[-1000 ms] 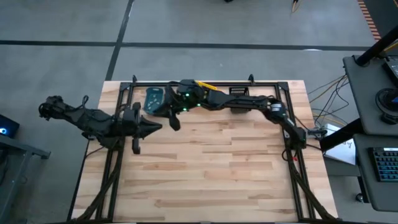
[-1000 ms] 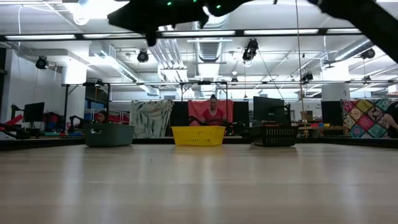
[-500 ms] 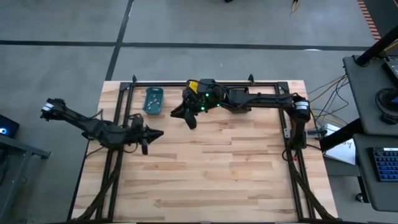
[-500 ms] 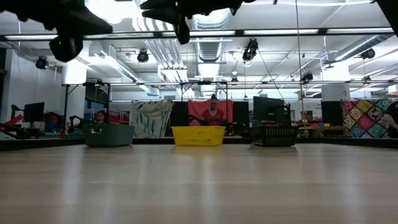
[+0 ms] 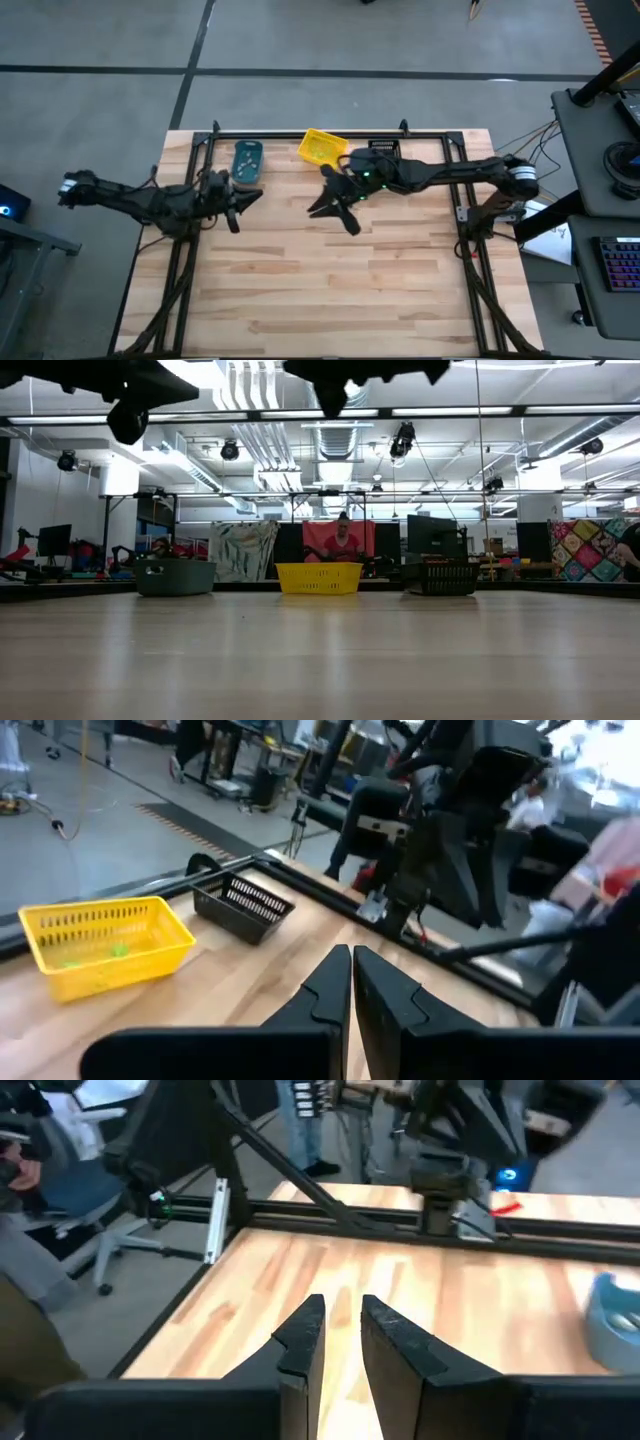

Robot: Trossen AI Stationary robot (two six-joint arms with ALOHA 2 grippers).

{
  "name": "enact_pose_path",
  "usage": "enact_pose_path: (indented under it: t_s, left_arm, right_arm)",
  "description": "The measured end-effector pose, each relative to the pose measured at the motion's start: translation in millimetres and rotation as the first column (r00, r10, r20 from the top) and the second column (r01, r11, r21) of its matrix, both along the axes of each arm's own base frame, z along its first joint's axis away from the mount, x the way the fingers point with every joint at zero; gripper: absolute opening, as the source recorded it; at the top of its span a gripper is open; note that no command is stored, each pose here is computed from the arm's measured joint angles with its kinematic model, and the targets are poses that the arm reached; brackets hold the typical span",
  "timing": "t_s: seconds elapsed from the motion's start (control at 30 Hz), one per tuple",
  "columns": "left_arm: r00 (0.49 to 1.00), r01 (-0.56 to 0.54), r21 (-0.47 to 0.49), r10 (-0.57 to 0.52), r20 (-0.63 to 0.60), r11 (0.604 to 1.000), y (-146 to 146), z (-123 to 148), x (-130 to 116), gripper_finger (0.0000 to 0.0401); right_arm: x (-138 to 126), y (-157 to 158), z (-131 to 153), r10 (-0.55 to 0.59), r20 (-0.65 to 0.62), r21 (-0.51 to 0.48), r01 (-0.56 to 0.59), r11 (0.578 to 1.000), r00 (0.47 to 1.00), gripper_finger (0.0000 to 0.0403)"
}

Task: Sort Halloween decoration
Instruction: Return to Home Position

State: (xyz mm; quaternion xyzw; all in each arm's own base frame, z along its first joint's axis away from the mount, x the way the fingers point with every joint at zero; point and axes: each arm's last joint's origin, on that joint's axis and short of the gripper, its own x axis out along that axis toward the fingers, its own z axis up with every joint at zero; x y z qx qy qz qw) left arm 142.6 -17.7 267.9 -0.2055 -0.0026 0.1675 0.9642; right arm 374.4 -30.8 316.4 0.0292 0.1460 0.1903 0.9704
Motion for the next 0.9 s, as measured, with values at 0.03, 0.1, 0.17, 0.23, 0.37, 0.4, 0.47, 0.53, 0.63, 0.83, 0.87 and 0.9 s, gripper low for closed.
enact_pose_path:
  t_s: [0.03, 0.1, 0.17, 0.23, 0.37, 0.4, 0.47, 0.53, 0.63, 0.83, 0.87, 0.9]
  left_arm:
    - [1.0, 0.009, 0.017, -0.008, -0.018, 1.0, 3.6, 2.2, -0.6, 0.0]
    - [0.998, 0.034, 0.031, -0.032, -0.052, 0.999, 10.9, 7.2, -1.6, 0.0]
    - [0.993, 0.07, 0.031, -0.067, -0.096, 0.997, 18.6, 8.3, -2.8, 0.0]
    - [0.985, 0.135, 0.052, -0.129, -0.116, 0.989, 24.6, 9.9, -3.6, 0.0]
    - [0.972, 0.217, 0.094, -0.206, -0.113, 0.972, 32.4, 13.4, -8.0, 0.0]
    - [0.974, 0.208, 0.094, -0.196, -0.115, 0.974, 33.6, 13.0, -9.7, 0.0]
    - [0.978, 0.196, 0.1, -0.186, -0.099, 0.976, 34.4, 11.1, -13.3, 0.0]
    - [0.979, 0.198, 0.105, -0.19, -0.081, 0.975, 33.6, 5.9, -19.1, 0.0]
    - [0.98, 0.196, 0.115, -0.193, -0.041, 0.974, 32.1, -2.5, -29.3, 0.0]
    - [0.977, 0.177, 0.17, -0.194, 0.089, 0.969, 29.3, -17.7, -52.1, 0.0]
    - [0.975, 0.17, 0.178, -0.191, 0.11, 0.969, 29.0, -20.6, -55.4, 0.0]
    - [0.974, 0.159, 0.184, -0.184, 0.13, 0.97, 28.8, -23.6, -58.4, 0.0]
  right_arm:
    - [-6.4, 0.3, -1.8, -0.003, 0.001, 0.0, 0.003, 1.0, 1.0, 0.0061]
    - [-19.2, 0.4, -5.2, -0.012, 0.008, -0.002, 0.012, 1.0, 1.0, 0.0061]
    - [-32.0, 1.0, -7.5, -0.048, 0.021, -0.015, 0.048, 0.999, 0.999, 0.0061]
    - [-44.5, 1.7, -9.8, -0.11, 0.035, -0.036, 0.112, 0.993, 0.993, 0.0058]
    - [-71.3, 2.0, -14.6, -0.17, 0.078, -0.099, 0.178, 0.979, 0.982, 0.0056]
    - [-77.4, 2.3, -15.6, -0.169, 0.102, -0.112, 0.18, 0.977, 0.98, 0.0056]
    - [-90.3, 1.7, -19.6, -0.17, 0.124, -0.123, 0.185, 0.975, 0.978, 0.0056]
    - [-101.2, 0.6, -24.6, -0.181, 0.146, -0.106, 0.197, 0.975, 0.973, 0.0057]
    - [-116.3, -1.0, -35.8, -0.212, 0.166, -0.086, 0.228, 0.97, 0.963, 0.0061]
    - [-139.0, -1.1, -55.9, -0.337, 0.207, -0.063, 0.356, 0.932, 0.918, 0.0063]
    - [-142.4, -1.1, -58.5, -0.346, 0.214, -0.057, 0.365, 0.929, 0.914, 0.0062]
    - [-145.7, -0.9, -61.0, -0.359, 0.223, -0.052, 0.379, 0.924, 0.906, 0.0061]
